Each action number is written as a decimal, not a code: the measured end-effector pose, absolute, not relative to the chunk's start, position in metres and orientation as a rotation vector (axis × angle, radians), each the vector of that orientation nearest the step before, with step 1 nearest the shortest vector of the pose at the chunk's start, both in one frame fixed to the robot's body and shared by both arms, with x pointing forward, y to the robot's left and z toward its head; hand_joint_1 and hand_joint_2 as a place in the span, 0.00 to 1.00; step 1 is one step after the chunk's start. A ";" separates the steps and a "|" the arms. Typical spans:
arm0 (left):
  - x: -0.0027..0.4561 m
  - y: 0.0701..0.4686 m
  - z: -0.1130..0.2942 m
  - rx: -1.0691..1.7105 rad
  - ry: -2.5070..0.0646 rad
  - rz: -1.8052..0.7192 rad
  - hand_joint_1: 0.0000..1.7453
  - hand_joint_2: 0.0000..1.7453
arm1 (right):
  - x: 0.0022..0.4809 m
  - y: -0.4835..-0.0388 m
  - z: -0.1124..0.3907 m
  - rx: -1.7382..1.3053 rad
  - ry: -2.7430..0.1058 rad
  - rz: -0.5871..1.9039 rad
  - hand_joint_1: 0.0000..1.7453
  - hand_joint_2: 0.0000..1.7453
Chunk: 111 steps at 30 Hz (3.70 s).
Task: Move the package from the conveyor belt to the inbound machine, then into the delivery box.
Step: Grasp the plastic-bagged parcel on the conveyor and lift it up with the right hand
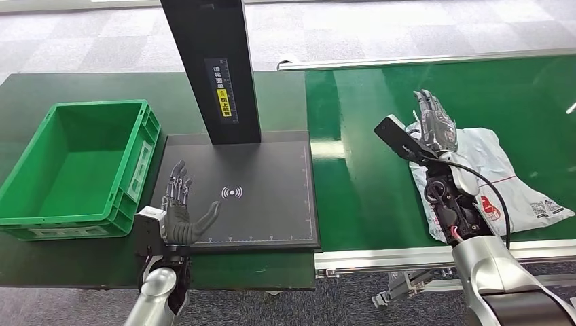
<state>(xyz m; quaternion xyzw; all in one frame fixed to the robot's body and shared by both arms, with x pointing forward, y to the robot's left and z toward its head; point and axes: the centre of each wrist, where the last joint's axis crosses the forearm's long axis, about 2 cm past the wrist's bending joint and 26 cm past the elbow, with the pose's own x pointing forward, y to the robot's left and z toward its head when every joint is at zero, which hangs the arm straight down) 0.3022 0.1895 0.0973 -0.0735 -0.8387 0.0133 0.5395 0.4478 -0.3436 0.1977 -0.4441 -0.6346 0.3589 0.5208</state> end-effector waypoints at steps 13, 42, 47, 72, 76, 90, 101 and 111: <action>0.294 0.198 0.092 -0.117 -1.987 0.060 0.00 1.00 | 0.453 -0.408 0.205 -1.309 -0.772 1.050 0.00 1.00; 0.297 0.193 0.096 -0.149 -1.963 0.036 0.00 1.00 | 0.414 -0.470 0.159 -0.760 -0.427 1.256 0.00 1.00; 0.300 0.191 0.099 -0.159 -1.961 0.032 0.00 1.00 | 0.413 -0.467 0.155 -0.649 -0.452 1.270 0.00 1.00; 0.299 0.190 0.098 -0.150 -1.946 0.034 0.00 1.00 | 0.423 -0.431 0.154 -0.576 -0.553 1.380 1.00 1.00; 0.299 0.190 0.098 -0.149 -1.946 0.034 0.00 1.00 | 0.424 -0.427 0.153 -0.573 -0.556 1.391 1.00 1.00; 0.299 0.190 0.097 -0.144 -1.939 0.035 0.00 1.00 | 0.426 -0.416 0.152 -0.576 -0.564 1.428 1.00 1.00; 0.288 0.193 0.098 -0.131 -1.941 0.050 0.00 1.00 | 0.433 -0.400 0.158 -0.703 -0.747 1.409 1.00 1.00; 0.276 0.196 0.102 -0.122 -1.970 0.053 0.00 1.00 | 0.447 -0.355 0.183 -0.894 -1.327 1.063 1.00 1.00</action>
